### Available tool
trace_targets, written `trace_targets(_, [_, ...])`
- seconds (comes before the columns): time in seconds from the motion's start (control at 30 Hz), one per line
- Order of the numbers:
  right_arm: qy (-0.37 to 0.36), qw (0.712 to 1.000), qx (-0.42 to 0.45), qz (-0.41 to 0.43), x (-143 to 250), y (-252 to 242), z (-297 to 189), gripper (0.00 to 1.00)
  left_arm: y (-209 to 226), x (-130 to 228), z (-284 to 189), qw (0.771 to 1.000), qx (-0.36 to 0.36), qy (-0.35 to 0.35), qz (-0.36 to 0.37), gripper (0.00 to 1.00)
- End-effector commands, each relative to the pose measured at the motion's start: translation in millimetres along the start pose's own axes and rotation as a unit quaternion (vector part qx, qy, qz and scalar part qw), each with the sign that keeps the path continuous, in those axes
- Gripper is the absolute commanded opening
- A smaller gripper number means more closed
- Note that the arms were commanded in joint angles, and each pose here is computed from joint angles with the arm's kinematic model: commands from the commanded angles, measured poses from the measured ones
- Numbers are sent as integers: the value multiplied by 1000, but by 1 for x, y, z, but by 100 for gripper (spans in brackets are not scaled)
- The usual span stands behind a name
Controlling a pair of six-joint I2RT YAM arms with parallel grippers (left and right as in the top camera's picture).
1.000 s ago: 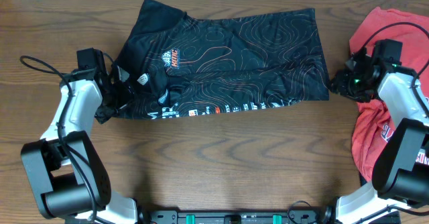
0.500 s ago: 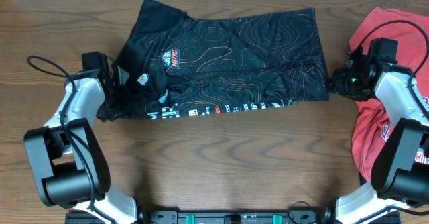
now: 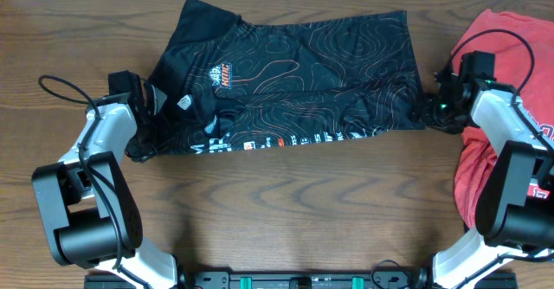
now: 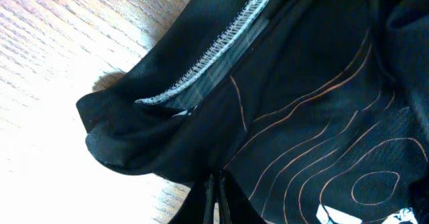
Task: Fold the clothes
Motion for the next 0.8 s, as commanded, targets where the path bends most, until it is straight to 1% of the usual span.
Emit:
trace_targets(0.0, [17, 1000, -4, -7, 3, 8, 15, 56, 4, 1, 7, 1000, -13, 0, 1, 6])
trace_targets(0.07, [21, 1000, -4, 0, 3, 11, 21, 56, 4, 1, 8, 1000, -12, -1, 1, 6])
trace_targets(0.1, [23, 1000, -2, 4, 3, 11, 25, 56, 4, 1, 8, 1000, -12, -1, 1, 8])
trace_targets(0.13, [25, 1000, 0, 9, 3, 11, 28, 56, 4, 1, 8, 1000, -12, -1, 1, 31])
trace_targets(0.17, [27, 1000, 2, 14, 3, 11, 31, 57, 4, 1, 8, 1000, -12, -1, 1, 47])
trace_targets(0.2, [29, 999, 4, 16, 4, 11, 34, 57, 4, 0, 8, 1000, -11, -2, 1, 55])
trace_targets(0.23, [31, 999, 4, 21, 4, 10, 37, 56, 4, 0, 8, 1000, -10, -3, 1, 58])
trace_targets(0.33, [38, 998, 13, 38, 5, 7, 45, 56, 2, -2, 8, 1000, -6, -9, 1, 59])
trace_targets(0.4, [40, 998, 22, 52, 6, 5, 49, 55, 1, -4, 8, 1000, -1, -17, 1, 57])
trace_targets(0.43, [39, 997, 22, 57, 5, 5, 49, 53, 0, -5, 8, 1000, 1, -20, 2, 50])
trace_targets(0.5, [39, 997, 22, 63, 5, 5, 50, 41, 0, -6, 8, 1000, 3, -23, 2, 30])
trace_targets(0.57, [40, 997, 23, 64, 6, 5, 50, 28, 0, -6, 8, 1000, 3, -23, 2, 19])
trace_targets(0.63, [44, 997, 26, 65, 7, 4, 50, 17, 0, -6, 8, 1000, 3, -23, 2, 6])
trace_targets(0.67, [47, 996, 31, 65, 8, 4, 50, 11, 0, -6, 8, 1000, 3, -22, 2, 6])
trace_targets(0.73, [53, 996, 37, 66, 10, 3, 50, 2, 0, -5, 8, 1000, 3, -22, 2, 6])
trace_targets(0.77, [58, 995, 43, 66, 11, 2, 49, 1, 0, -5, 8, 1000, 3, -22, 2, 6])
Point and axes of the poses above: each gripper's point midway between its finger pads, its own z axis out along the fingers, its own y axis along the line the jaws close on, x = y × z, the point moved 10 cm from there along -z, back along the fingers, and after that the axes turned 12 degrees about -z, right-handed, at the moved point
